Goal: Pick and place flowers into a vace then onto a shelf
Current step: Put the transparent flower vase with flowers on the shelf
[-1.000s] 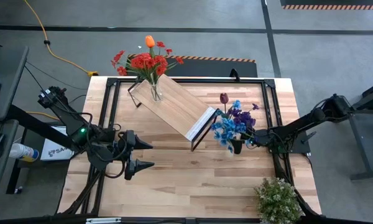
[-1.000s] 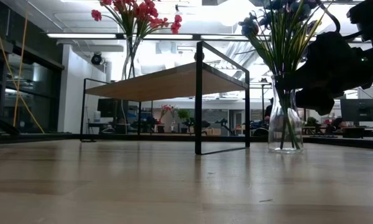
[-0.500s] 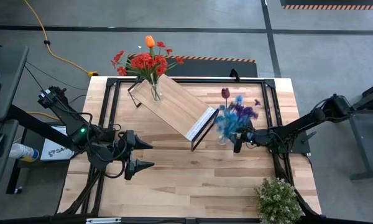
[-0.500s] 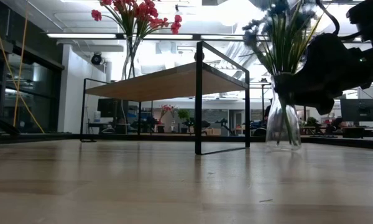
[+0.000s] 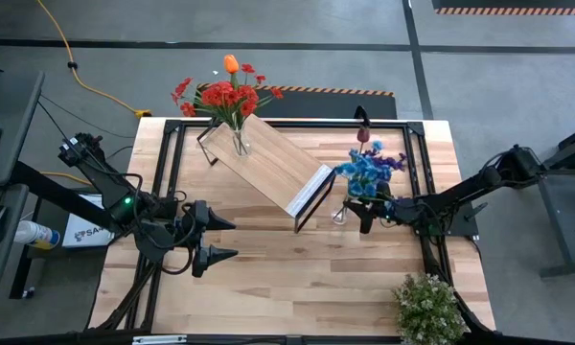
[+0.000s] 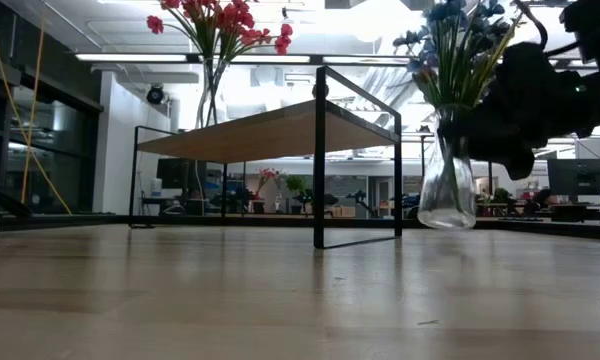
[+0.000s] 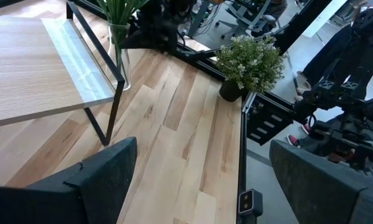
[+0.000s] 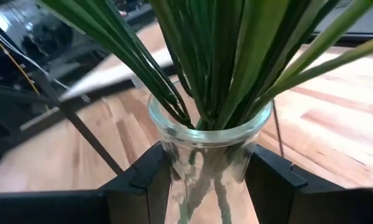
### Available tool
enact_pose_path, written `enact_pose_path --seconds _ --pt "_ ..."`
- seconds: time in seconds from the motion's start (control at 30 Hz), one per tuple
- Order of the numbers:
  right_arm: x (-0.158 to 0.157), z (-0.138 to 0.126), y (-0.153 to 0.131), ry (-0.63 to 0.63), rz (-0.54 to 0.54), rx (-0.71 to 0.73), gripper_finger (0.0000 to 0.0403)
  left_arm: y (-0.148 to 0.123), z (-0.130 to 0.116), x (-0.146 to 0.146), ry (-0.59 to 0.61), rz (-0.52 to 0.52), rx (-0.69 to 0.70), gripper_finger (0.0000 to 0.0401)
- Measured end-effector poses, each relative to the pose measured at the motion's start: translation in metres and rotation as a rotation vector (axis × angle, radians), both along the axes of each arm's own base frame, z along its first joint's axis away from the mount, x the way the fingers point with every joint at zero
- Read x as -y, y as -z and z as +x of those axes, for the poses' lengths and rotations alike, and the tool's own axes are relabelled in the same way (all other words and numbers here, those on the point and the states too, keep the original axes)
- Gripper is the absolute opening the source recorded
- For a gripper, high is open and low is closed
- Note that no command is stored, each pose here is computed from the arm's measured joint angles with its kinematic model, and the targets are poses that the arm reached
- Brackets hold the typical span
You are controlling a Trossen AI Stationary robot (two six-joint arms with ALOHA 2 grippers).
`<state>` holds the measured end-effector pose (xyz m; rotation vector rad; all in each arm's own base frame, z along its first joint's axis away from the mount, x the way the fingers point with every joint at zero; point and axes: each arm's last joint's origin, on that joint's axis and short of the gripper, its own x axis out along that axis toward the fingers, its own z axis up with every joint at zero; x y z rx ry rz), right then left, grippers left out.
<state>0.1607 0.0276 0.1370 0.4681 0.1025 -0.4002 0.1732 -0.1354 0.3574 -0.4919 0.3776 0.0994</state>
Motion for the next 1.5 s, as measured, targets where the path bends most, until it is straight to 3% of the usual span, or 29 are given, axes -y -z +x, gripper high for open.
enact_pose_path --seconds 0.23,0.5,0.8,1.07,1.3,1.5 --pt "-0.009 0.014 -0.020 -0.053 0.008 0.034 0.0163 0.000 0.000 0.001 0.019 -0.008 -0.007 0.0399" --pt "-0.029 0.037 -0.052 -0.128 -0.029 -0.187 0.0163 0.000 0.000 0.002 0.053 -0.022 -0.019 0.0399" --pt "-0.069 0.040 -0.118 -0.193 -0.066 -0.242 0.0163 0.001 0.000 0.002 0.065 -0.027 -0.024 0.0399" --pt "-0.094 0.026 -0.188 -0.121 -0.135 -0.131 0.0163 0.001 0.000 0.002 0.065 -0.027 -0.025 0.0399" --pt "-0.078 0.033 -0.227 -0.039 -0.193 -0.082 0.0163 0.001 0.000 0.002 0.066 -0.027 -0.025 0.0399" --pt "-0.043 0.054 -0.233 0.016 -0.179 -0.076 0.0163 0.001 0.000 0.002 0.065 -0.027 -0.025 0.0399"
